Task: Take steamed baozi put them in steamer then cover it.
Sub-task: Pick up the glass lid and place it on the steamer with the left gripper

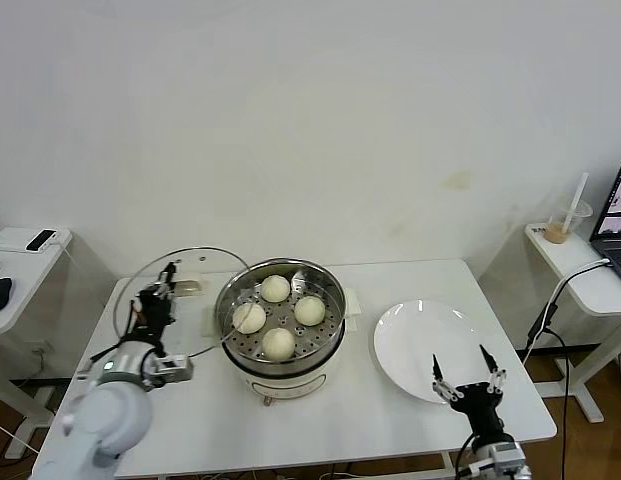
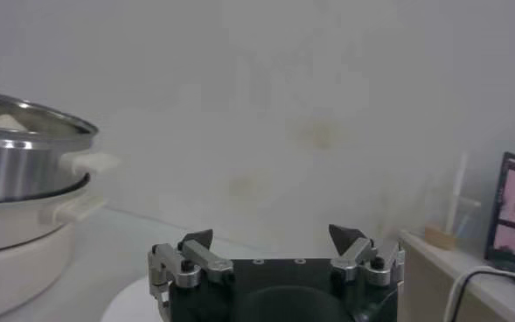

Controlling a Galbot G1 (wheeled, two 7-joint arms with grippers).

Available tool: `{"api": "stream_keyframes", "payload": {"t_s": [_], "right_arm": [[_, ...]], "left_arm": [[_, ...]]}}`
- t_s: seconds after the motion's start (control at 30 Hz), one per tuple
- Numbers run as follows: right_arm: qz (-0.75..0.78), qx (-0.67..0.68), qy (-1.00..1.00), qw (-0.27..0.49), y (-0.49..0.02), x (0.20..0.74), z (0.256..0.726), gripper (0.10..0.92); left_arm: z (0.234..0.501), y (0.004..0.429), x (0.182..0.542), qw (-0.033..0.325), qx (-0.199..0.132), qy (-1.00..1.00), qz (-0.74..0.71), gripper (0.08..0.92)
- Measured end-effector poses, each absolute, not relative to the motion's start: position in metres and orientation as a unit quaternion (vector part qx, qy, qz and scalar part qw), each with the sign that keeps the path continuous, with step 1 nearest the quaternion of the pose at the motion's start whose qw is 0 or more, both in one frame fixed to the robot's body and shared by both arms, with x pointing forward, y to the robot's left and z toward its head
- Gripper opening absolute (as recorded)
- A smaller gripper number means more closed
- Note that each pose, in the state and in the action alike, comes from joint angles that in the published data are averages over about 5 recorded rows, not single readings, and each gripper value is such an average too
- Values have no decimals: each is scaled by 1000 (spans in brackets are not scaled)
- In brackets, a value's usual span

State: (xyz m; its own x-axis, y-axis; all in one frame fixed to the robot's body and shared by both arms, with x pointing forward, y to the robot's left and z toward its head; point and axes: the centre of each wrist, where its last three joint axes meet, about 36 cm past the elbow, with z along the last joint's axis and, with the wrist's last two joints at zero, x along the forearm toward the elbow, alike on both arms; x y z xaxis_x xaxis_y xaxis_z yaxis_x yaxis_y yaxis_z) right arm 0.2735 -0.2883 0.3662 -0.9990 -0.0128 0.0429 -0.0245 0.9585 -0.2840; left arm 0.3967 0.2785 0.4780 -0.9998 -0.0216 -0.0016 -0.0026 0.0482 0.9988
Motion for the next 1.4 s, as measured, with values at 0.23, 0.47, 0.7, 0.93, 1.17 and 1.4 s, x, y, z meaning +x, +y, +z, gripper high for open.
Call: {"api": "stream_keyframes", "payload": {"t_s": [0.23, 0.47, 0.7, 0.93, 1.17, 1.4], "right_arm": [[144, 20, -989, 28, -276, 278, 354, 823], [145, 29, -988, 33, -269, 281, 349, 823], [145, 35, -988, 35, -265, 283, 345, 823], [146, 37, -988, 38, -262, 283, 343, 823], [146, 39, -988, 39, -261, 283, 342, 823], [146, 40, -988, 40, -260, 283, 341, 823]], "left_arm": [[469, 240, 412, 2, -4, -728, -686, 145], [462, 203, 427, -5, -13, -728, -685, 145], [453, 171, 433, -3, -26, -729, -684, 145], [452, 146, 438, -9, -32, -730, -683, 145], [447, 133, 441, -10, -38, -728, -685, 145], [439, 129, 441, -6, -43, -722, -691, 145]]}}
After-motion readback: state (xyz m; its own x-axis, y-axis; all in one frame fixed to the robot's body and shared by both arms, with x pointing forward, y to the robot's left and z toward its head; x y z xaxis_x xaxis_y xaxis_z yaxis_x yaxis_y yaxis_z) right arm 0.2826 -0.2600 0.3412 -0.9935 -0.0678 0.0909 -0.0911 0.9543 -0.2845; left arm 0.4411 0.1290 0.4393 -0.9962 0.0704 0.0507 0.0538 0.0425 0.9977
